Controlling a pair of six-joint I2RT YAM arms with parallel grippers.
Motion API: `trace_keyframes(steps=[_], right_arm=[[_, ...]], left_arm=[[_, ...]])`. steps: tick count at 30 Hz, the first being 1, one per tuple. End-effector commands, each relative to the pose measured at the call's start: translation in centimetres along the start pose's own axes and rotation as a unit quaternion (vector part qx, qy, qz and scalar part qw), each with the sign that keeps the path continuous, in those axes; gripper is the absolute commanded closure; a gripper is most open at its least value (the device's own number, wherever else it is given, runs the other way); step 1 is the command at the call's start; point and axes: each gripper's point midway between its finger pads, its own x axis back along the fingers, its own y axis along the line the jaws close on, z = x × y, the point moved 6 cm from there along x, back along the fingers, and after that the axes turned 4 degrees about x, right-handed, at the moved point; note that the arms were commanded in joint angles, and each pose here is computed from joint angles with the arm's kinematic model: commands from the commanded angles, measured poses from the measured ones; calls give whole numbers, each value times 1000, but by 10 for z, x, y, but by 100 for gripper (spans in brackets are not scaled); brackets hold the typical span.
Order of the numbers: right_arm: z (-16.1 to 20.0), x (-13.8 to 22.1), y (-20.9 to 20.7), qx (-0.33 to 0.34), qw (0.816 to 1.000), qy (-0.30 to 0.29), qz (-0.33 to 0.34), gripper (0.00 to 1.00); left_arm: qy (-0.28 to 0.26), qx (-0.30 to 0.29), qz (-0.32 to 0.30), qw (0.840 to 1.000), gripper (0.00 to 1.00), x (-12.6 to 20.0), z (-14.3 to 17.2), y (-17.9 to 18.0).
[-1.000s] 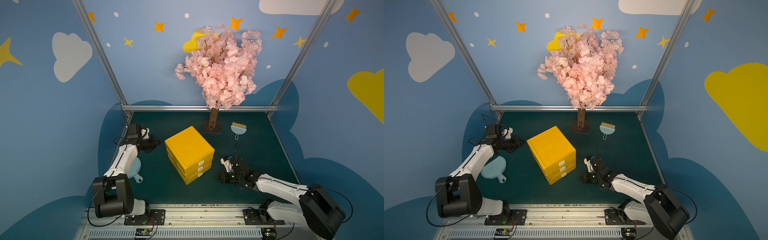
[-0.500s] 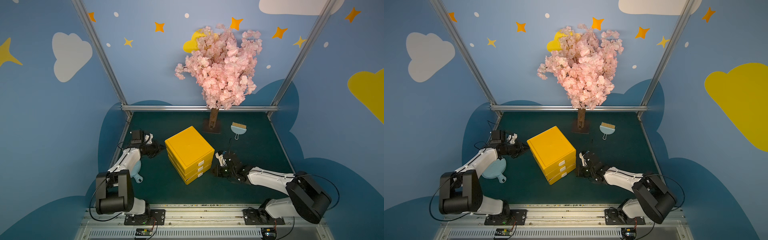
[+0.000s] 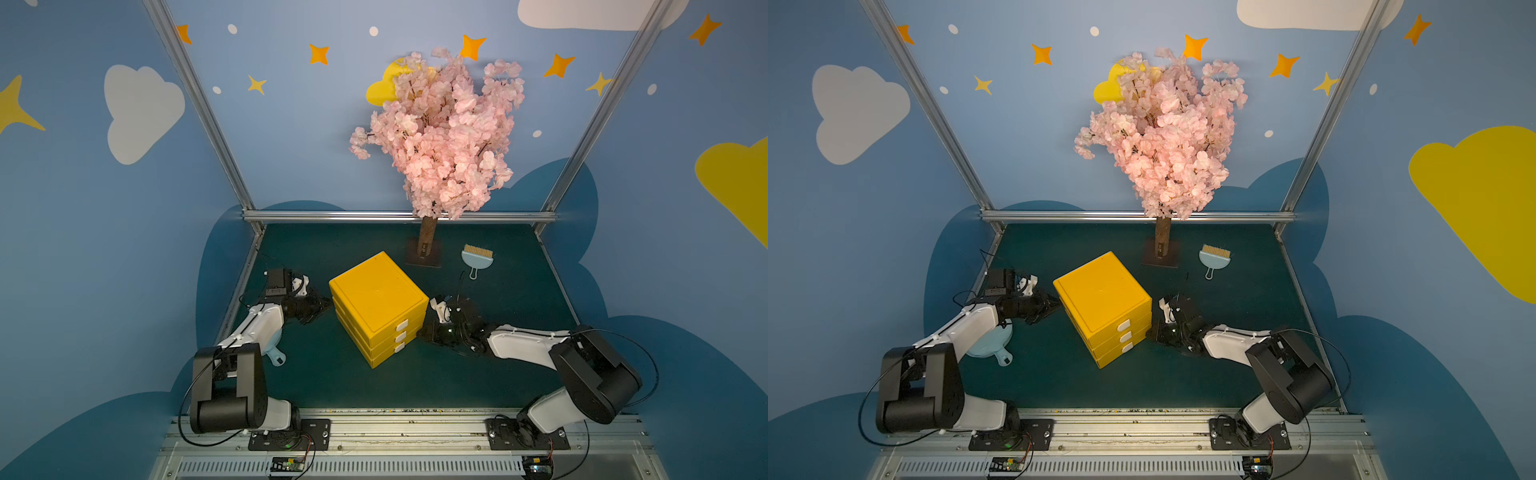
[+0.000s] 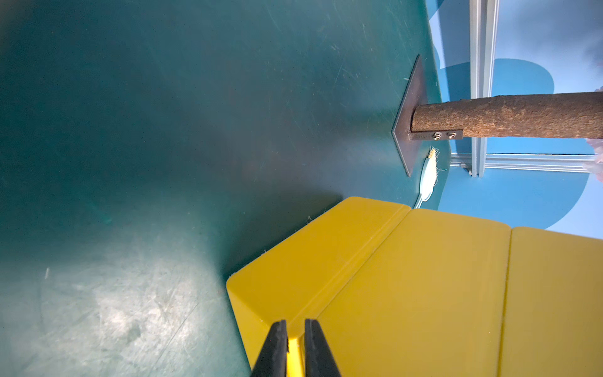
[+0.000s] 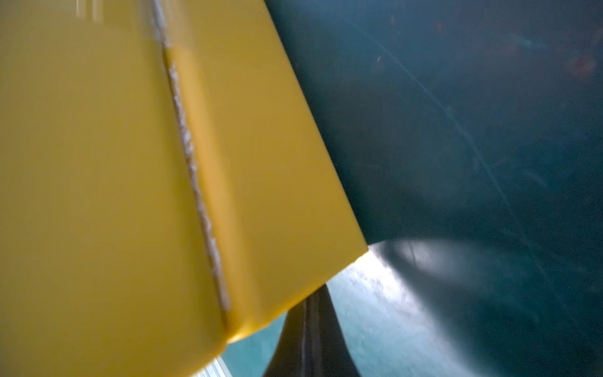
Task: Take the seed bags out of the drawer
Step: Adjust the storage box at the center of the board.
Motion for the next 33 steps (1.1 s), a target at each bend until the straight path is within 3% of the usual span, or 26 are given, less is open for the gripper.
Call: trace_keyframes(steps=[1, 22, 33], right_arm=[[-27, -3, 14, 7, 999, -30, -36, 100], [-105, -45, 21, -3, 997, -21, -77, 100], [-116, -65, 25, -6, 996, -9, -86, 100]], left_arm=[[-15, -7, 0, 1000, 84, 5, 3, -1], [-21, 4, -28, 999, 83, 1, 39, 25], [-51, -3, -47, 998, 79, 21, 54, 27]])
